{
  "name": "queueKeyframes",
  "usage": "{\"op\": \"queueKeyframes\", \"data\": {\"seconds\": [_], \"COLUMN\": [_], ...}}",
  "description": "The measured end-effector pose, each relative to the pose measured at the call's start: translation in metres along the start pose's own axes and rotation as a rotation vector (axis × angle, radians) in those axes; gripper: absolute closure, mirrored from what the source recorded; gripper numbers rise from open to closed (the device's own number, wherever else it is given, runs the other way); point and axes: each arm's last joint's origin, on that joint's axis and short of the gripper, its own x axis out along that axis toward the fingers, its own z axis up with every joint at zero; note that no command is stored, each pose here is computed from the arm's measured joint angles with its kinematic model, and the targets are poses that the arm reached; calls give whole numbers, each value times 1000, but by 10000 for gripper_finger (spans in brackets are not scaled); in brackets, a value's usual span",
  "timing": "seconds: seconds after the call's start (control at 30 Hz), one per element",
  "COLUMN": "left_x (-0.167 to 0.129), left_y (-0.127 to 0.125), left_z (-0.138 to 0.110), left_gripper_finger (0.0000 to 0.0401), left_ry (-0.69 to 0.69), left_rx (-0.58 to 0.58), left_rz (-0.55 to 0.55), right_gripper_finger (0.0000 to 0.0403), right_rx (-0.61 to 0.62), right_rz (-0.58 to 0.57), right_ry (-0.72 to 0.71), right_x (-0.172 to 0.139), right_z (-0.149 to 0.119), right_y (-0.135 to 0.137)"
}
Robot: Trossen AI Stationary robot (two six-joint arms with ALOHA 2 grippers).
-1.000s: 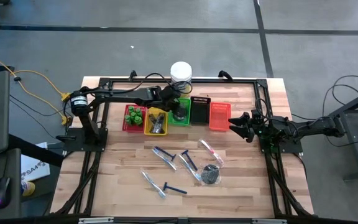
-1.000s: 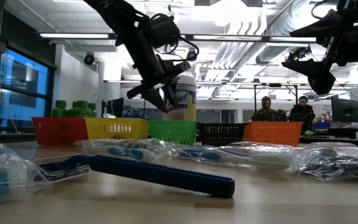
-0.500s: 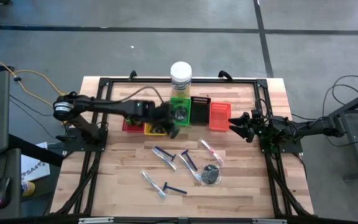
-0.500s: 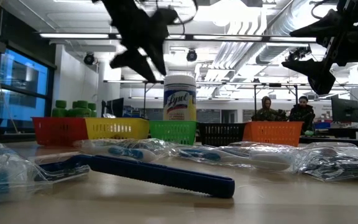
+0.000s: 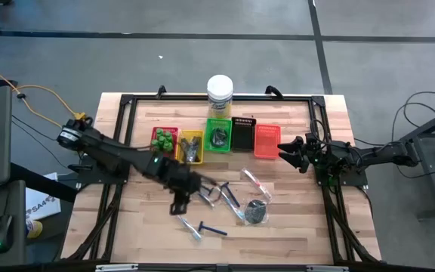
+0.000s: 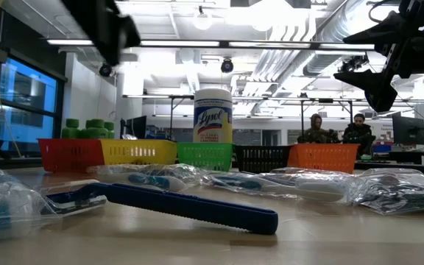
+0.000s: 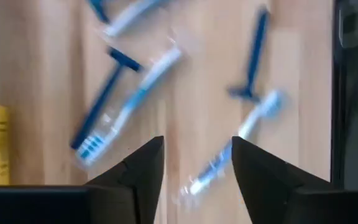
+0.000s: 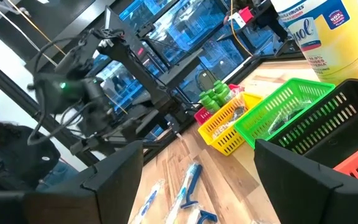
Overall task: Pick & Place Travel size toiletries
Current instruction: Put the blue toothbrush into the black bin
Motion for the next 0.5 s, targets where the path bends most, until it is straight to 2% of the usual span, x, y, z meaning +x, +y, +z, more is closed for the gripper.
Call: {"op": "queueKeyframes", "data": {"seconds": [0.2, 0.33, 0.5], "left_x": [9, 24, 41], "left_y": [-26, -35, -40], "left_z": [-26, -45, -58], "left_gripper_finger": [179, 176, 176], "left_ry": [97, 130, 98], "left_rx": [211, 310, 399], "left_rz": [-13, -26, -56], "right_gripper_finger": [109, 109, 109], "right_rx": [0, 0, 0], "right_rz": [0, 0, 0], "right_ry": [0, 0, 1], "right_x": [0, 0, 0], "right_z": [0, 0, 0], "right_y": [0, 0, 0]}}
